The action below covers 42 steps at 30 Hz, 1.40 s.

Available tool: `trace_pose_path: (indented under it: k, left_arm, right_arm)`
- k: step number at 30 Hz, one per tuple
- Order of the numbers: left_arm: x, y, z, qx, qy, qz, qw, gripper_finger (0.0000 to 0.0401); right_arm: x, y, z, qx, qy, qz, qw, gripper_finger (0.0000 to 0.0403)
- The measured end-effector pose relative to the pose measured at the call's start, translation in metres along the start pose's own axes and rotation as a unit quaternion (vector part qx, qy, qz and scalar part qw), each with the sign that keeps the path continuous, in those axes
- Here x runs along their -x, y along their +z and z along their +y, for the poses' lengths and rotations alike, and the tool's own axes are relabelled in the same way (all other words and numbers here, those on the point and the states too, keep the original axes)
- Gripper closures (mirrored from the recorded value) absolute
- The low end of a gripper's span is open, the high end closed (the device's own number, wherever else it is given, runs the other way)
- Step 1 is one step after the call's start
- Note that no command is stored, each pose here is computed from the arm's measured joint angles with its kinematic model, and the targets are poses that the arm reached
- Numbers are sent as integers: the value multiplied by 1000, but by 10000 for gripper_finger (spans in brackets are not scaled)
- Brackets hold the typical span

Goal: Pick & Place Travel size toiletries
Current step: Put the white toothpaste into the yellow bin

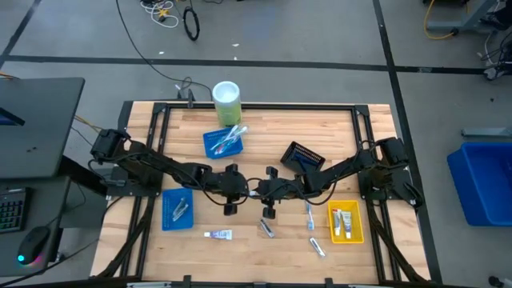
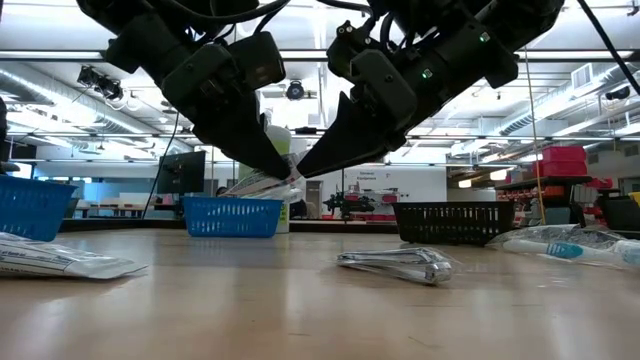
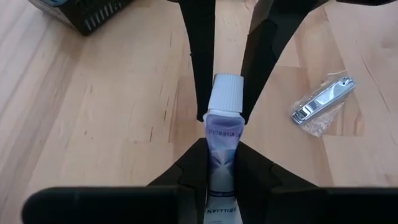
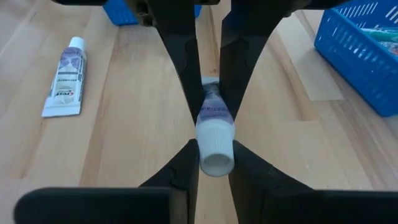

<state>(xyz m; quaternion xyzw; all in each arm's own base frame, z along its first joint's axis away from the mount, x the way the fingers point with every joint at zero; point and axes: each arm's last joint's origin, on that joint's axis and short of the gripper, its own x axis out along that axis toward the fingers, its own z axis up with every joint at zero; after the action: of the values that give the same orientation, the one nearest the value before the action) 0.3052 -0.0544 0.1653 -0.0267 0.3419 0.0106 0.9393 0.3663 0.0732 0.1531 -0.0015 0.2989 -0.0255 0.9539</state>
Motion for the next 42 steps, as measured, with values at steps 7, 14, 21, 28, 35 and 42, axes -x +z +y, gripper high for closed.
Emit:
trace_pose_path:
  k: [7, 14, 21, 28, 35, 42]
  left_arm:
    - [0, 0, 0, 0, -1, 0, 1000, 291]
    - [0, 0, 0, -2, -1, 0, 1000, 244]
    - [0, 0, 2, -10, 26, -5, 1000, 225]
    - [0, 1, 3, -1, 40, -9, 999, 225]
    - [0, 2, 5, 28, 78, -20, 996, 225]
    - [1, 2, 6, 39, 94, -24, 995, 225]
  right_arm:
    - [1, -3, -1, 3, -3, 19, 1000, 331]
    - [34, -5, -7, -18, -47, 113, 992, 331]
    - [133, 9, -7, -88, 9, 201, 976, 331]
    - [227, -1, -10, -80, 142, 289, 943, 331]
    - [262, -28, -4, -36, 158, 416, 895, 332]
    - [240, -65, 17, 4, 202, 401, 894, 331]
